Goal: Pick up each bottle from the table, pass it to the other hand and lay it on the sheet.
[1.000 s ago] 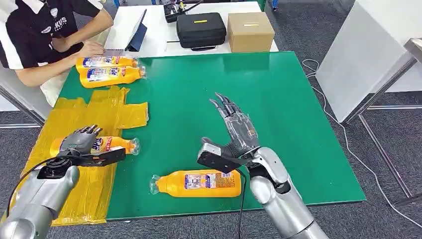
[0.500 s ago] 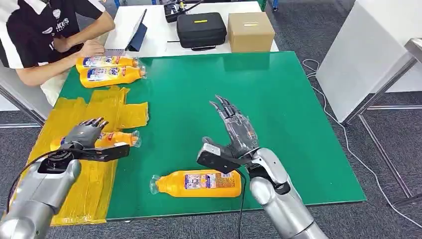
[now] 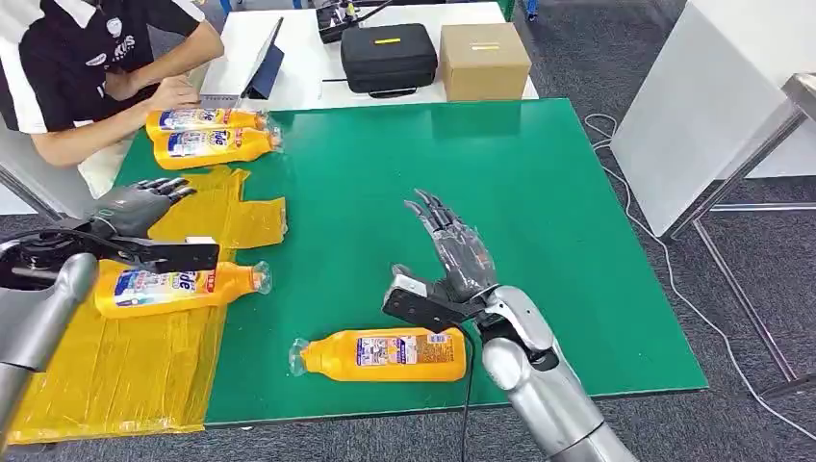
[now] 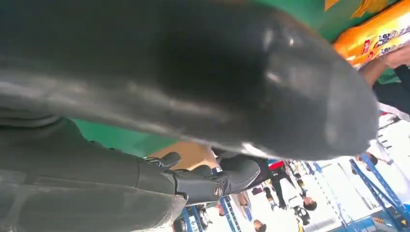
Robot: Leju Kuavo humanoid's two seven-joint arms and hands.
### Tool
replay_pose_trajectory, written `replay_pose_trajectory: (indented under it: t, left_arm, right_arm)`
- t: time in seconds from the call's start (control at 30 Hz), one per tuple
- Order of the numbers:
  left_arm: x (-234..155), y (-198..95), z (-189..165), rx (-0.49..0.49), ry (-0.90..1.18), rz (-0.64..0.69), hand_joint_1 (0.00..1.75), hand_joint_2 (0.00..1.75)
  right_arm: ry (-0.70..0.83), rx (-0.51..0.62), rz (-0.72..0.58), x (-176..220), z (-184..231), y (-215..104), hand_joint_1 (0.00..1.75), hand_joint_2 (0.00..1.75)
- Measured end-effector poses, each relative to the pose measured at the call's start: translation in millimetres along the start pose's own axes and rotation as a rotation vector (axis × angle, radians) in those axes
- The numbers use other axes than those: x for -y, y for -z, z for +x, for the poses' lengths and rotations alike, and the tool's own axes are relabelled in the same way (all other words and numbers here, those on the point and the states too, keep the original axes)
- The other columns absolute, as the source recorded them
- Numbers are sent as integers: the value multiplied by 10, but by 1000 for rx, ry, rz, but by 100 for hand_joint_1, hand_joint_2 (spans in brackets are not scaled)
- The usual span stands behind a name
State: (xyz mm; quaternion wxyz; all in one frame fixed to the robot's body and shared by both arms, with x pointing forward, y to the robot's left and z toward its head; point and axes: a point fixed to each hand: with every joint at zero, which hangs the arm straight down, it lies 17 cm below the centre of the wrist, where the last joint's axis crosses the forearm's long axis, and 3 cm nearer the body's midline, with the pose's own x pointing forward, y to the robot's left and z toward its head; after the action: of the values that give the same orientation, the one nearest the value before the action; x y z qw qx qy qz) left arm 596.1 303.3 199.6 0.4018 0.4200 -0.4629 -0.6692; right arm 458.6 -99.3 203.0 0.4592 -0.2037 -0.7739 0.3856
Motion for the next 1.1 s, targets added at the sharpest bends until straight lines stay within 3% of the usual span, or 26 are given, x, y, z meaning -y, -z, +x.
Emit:
replay_pose_trajectory:
  t: [0.3,0.33,0.43,0.57,0.6,0.93,1.1]
  left_arm:
    - [-240,-60,406,145,-178,127,0,0]
    - [-248,-67,447,154,-199,142,0,0]
    - [-274,-92,596,177,-319,207,0,0]
    - [-117,-98,659,132,-468,260,0,0]
    - [-83,-91,648,119,-506,273,0,175]
    - [234,-227,860,90,-970,391,0,175]
    - [393,-289,865,48,-1079,411,0,175]
  right_arm:
    - [-40,-24,68,-211,-76,-113,0,0]
    - [-50,-23,75,-237,-76,-130,0,175]
    - [-86,-18,112,-339,-65,-221,0,175]
    - [-69,34,230,-589,107,-443,0,175]
    - [-68,49,249,-617,142,-498,0,175]
    - [-63,130,321,-539,179,-917,0,175]
    - [-93,138,315,-462,187,-1023,0,175]
